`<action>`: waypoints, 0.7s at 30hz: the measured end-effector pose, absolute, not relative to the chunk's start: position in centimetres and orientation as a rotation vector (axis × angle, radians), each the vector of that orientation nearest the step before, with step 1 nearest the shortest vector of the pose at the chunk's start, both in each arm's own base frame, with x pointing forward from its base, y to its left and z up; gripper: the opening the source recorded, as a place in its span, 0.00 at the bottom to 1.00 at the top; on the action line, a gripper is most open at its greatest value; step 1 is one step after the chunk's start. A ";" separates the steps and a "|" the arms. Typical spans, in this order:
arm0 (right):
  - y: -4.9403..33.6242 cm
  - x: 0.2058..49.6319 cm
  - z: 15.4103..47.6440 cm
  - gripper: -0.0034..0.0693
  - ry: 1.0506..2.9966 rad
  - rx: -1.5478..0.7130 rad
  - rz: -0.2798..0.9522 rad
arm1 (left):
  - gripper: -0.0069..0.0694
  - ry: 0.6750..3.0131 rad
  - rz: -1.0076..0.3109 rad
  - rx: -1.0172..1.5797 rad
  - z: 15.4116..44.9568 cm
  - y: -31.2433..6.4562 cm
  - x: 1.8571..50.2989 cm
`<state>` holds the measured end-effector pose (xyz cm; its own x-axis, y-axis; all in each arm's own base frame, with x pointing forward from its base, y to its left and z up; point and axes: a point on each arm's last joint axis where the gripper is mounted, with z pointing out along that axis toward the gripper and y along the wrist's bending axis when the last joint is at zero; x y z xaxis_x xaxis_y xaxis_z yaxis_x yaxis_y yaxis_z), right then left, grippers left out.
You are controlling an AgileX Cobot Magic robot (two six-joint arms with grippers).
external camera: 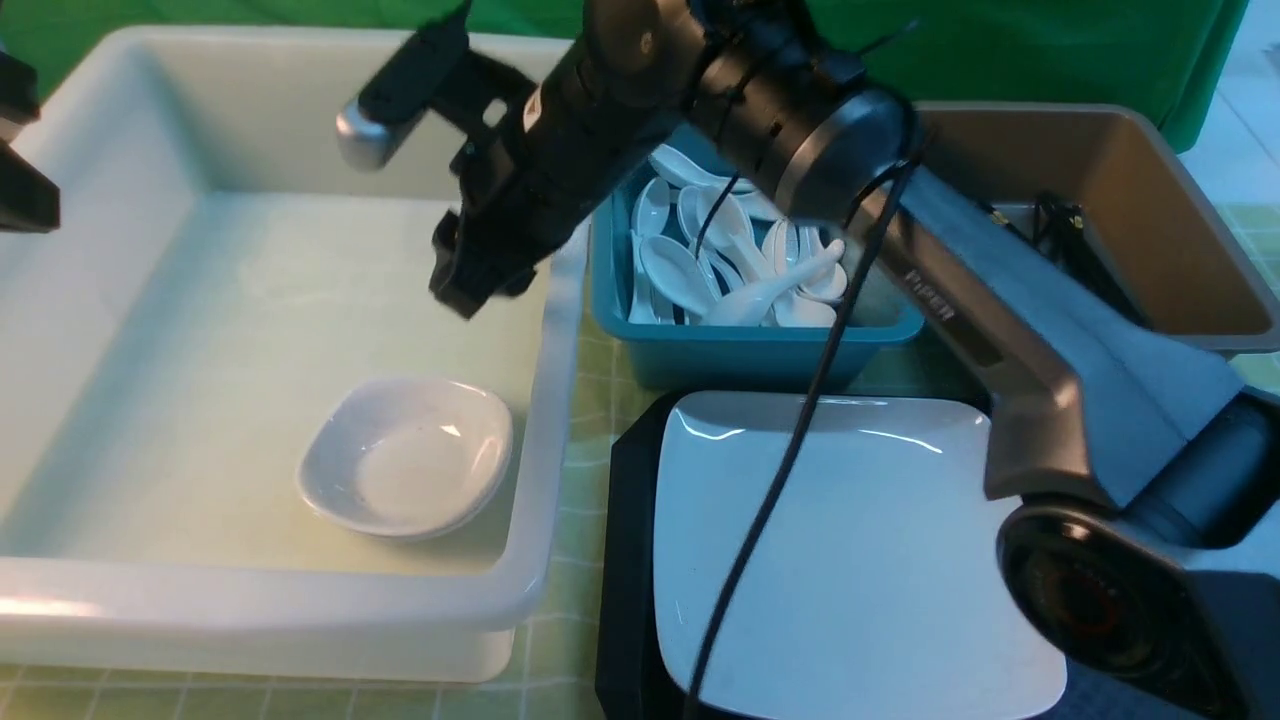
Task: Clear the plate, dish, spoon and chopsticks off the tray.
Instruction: Use the right arm to grab a plate from the dinner plate
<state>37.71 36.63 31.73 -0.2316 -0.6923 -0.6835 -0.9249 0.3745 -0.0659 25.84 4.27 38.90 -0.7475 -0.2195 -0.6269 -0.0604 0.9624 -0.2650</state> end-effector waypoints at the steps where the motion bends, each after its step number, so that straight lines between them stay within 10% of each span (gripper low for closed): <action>1: 36.5 37.6 32.3 0.33 1.999 -1.384 0.471 | 0.09 2.405 -0.297 -0.196 38.9 4.3 25.8; 11: 26.3 31.2 49.9 0.05 1.868 -0.914 0.184 | 0.09 2.397 -0.299 -0.198 38.9 4.3 25.9; 21: 16.3 20.4 53.3 0.05 1.950 -0.812 0.182 | 0.09 2.392 -0.323 -0.203 39.0 4.1 25.9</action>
